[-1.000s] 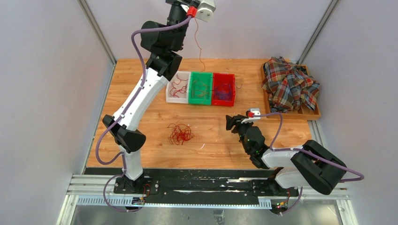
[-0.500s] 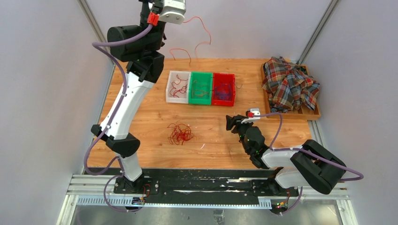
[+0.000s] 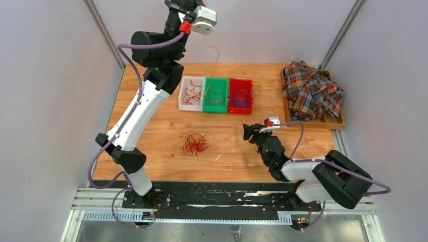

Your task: Untangle the cables

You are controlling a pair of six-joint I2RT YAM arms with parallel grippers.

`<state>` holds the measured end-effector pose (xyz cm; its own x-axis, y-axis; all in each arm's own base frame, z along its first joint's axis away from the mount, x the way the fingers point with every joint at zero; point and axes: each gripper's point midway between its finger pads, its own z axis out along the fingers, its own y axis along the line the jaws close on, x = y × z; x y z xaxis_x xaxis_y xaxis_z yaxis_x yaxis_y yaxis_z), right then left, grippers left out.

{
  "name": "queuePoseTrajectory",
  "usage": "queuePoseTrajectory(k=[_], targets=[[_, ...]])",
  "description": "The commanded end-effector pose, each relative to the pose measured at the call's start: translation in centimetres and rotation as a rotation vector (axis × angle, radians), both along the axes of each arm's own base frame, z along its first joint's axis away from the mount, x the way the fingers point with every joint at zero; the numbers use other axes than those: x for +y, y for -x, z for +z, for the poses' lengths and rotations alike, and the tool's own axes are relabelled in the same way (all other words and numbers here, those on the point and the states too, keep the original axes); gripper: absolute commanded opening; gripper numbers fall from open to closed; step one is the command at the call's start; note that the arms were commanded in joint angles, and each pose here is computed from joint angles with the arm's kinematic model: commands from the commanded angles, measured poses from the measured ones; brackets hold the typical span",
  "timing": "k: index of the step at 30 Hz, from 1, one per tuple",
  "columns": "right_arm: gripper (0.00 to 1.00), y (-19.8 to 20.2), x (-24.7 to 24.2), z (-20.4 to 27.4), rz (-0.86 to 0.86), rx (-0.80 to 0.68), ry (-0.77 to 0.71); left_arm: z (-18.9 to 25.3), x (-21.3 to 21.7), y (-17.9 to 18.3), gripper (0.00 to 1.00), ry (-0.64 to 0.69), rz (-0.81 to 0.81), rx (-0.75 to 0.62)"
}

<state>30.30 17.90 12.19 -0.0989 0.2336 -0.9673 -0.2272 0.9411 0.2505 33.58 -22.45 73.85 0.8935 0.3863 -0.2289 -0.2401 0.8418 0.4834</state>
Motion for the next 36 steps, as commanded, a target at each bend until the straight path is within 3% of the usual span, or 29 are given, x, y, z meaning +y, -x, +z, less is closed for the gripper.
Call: queuePoseTrajectory(k=[1, 11, 22, 36], targets=[[0.57, 0.0, -0.5, 0.3, -0.021, -0.021, -0.012, -0.3, 0.2, -0.5, 0.01, 0.013, 0.040, -0.008], [0.57, 0.0, -0.7, 0.3, -0.024, -0.021, -0.018, -3.2, -1.5, -4.2, 0.01, -0.030, 0.080, 0.042], [0.57, 0.0, -0.7, 0.3, -0.027, -0.024, -0.021, -7.6, -0.4, -10.8, 0.01, -0.041, 0.180, 0.147], [0.57, 0.0, -0.6, 0.3, -0.022, -0.025, -0.020, -10.4, -0.4, -12.9, 0.01, -0.050, 0.193, 0.207]])
